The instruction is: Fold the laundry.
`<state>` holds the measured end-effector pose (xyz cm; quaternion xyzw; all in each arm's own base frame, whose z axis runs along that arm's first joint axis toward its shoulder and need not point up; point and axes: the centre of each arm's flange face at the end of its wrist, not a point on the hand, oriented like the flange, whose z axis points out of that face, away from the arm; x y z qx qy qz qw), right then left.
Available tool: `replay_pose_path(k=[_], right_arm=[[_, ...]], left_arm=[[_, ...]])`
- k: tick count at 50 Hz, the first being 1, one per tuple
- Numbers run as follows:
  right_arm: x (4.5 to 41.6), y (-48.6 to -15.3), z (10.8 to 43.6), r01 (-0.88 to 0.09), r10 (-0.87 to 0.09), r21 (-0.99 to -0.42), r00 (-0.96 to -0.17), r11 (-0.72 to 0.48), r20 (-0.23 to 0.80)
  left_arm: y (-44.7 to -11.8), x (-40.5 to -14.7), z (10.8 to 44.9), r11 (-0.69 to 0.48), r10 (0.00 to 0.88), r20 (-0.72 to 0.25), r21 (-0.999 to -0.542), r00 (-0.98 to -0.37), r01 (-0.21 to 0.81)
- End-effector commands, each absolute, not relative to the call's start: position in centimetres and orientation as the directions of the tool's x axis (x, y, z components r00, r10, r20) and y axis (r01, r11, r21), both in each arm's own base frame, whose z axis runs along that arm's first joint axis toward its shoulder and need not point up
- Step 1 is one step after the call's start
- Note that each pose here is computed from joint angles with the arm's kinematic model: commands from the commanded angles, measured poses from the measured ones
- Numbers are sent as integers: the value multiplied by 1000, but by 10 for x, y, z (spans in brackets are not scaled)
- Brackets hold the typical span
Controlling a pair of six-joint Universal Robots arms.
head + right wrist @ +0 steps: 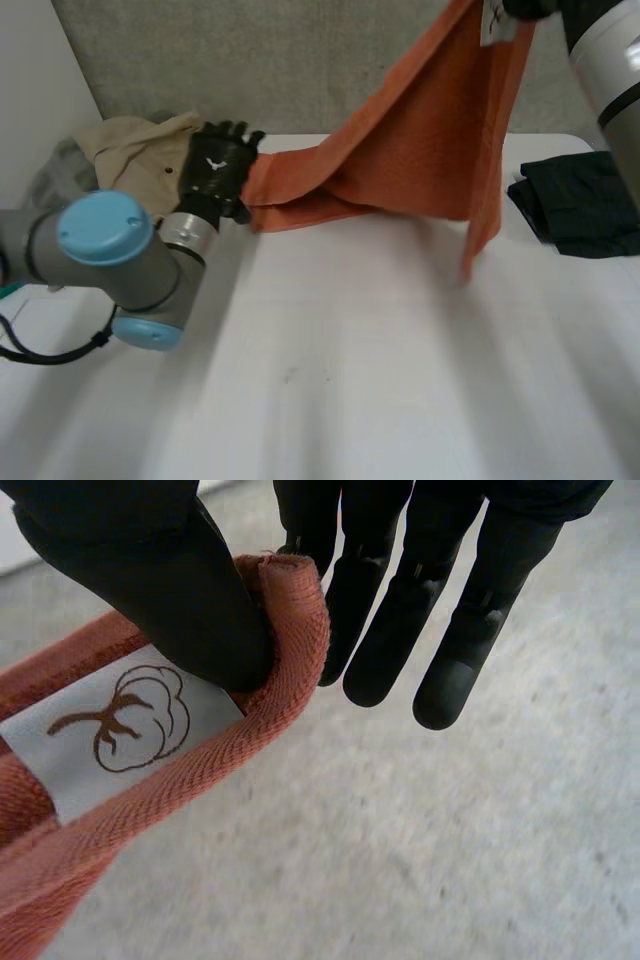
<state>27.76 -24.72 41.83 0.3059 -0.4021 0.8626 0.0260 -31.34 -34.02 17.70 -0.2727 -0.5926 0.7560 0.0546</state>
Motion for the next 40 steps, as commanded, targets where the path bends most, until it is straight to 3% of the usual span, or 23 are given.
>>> replay_pose_path(k=[1,7,11,15,18,21,26,32,35,38,40], right_arm=[[278,-190,464,-188,-209,-615,-832,-766,514],[270,-152,493,-119,-226,-586,-847,-801,481],[262,-147,498,-129,-213,-586,-852,-800,478],[262,-152,488,-155,-231,-623,-838,-767,494],[259,-165,479,-198,-216,-644,-836,-739,505],[249,-194,461,-283,-172,-675,-835,-682,523],[232,-227,444,-357,-122,-709,-841,-608,528],[212,-243,435,-418,-77,-735,-842,-533,534],[202,-245,434,-454,-62,-744,-834,-490,549],[191,-251,430,-496,-50,-754,-821,-431,568],[185,-255,426,-521,-48,-760,-812,-388,582]], left_arm=[[-335,-328,148,-198,475,-276,-959,-836,204],[-336,-334,129,-157,496,-265,-964,-827,215],[-341,-332,130,-157,481,-255,-966,-839,204],[-351,-320,139,-156,416,-241,-969,-877,192],[-367,-292,156,-150,301,-243,-967,-922,206],[-368,-269,185,-172,234,-235,-965,-944,198],[-347,-246,230,-236,242,-244,-954,-939,186],[-301,-198,333,-444,194,-284,-879,-939,174],[-278,-186,366,-498,168,-299,-848,-939,181],[-262,-181,383,-505,170,-311,-842,-935,189],[-255,-179,386,-467,196,-320,-862,-927,198]])
